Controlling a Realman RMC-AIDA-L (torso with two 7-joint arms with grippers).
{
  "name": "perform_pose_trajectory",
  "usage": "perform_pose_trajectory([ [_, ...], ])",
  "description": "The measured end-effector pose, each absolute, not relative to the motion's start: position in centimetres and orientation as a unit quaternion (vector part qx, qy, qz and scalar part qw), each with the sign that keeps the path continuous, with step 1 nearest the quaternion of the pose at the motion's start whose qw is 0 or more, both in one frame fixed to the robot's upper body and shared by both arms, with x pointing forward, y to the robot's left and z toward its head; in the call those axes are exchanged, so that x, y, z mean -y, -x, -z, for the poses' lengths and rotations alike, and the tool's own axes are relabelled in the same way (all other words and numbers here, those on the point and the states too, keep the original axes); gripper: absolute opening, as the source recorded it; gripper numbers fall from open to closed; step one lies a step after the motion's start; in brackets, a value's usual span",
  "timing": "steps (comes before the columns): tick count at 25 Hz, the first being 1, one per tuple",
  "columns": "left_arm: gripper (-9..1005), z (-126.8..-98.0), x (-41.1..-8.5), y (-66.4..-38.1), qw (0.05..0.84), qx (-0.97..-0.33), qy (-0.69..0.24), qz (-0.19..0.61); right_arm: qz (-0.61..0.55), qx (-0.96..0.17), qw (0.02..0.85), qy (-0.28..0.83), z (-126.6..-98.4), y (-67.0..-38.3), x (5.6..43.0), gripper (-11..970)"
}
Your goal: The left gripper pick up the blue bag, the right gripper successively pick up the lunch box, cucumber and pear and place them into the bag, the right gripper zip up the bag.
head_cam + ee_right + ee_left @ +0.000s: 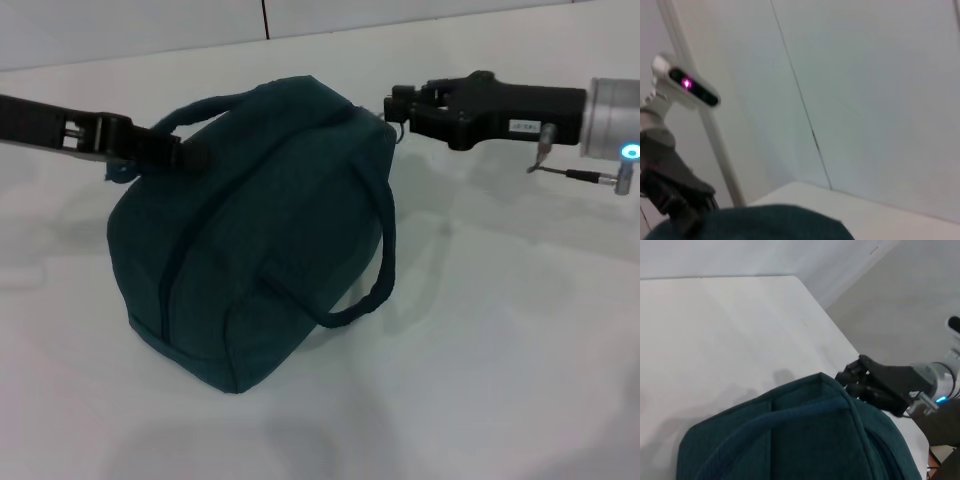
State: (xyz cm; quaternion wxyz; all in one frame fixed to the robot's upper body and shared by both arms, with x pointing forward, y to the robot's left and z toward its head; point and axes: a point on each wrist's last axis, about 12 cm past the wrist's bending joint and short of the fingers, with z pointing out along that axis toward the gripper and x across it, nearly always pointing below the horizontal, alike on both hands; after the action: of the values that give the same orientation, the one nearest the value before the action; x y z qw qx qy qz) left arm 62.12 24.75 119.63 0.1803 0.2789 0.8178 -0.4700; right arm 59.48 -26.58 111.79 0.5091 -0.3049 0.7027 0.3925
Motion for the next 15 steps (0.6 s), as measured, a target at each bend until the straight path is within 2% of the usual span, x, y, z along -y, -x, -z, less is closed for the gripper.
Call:
perform_pose_trajectory([
  [4,153,-119.3,-25.5,-61.8,0.178,-0.821,-0.275,0.468,-0.398,-0.69,0.52,0.307,-112.1,-58.4,27.5,115],
  [9,357,-119.1,-26.4,-61.4,0.204,-0.807,-0.274,0.482,-0.404,-0.689,0.522,0.3,-112.3,-57.2,29.3,299],
  [15,504,-119.6,-27.7,-61.0,0.291,-0.757,-0.301,0.502,-0.437,-0.637,0.553,0.312,-113.9,-55.3,31.4,570],
])
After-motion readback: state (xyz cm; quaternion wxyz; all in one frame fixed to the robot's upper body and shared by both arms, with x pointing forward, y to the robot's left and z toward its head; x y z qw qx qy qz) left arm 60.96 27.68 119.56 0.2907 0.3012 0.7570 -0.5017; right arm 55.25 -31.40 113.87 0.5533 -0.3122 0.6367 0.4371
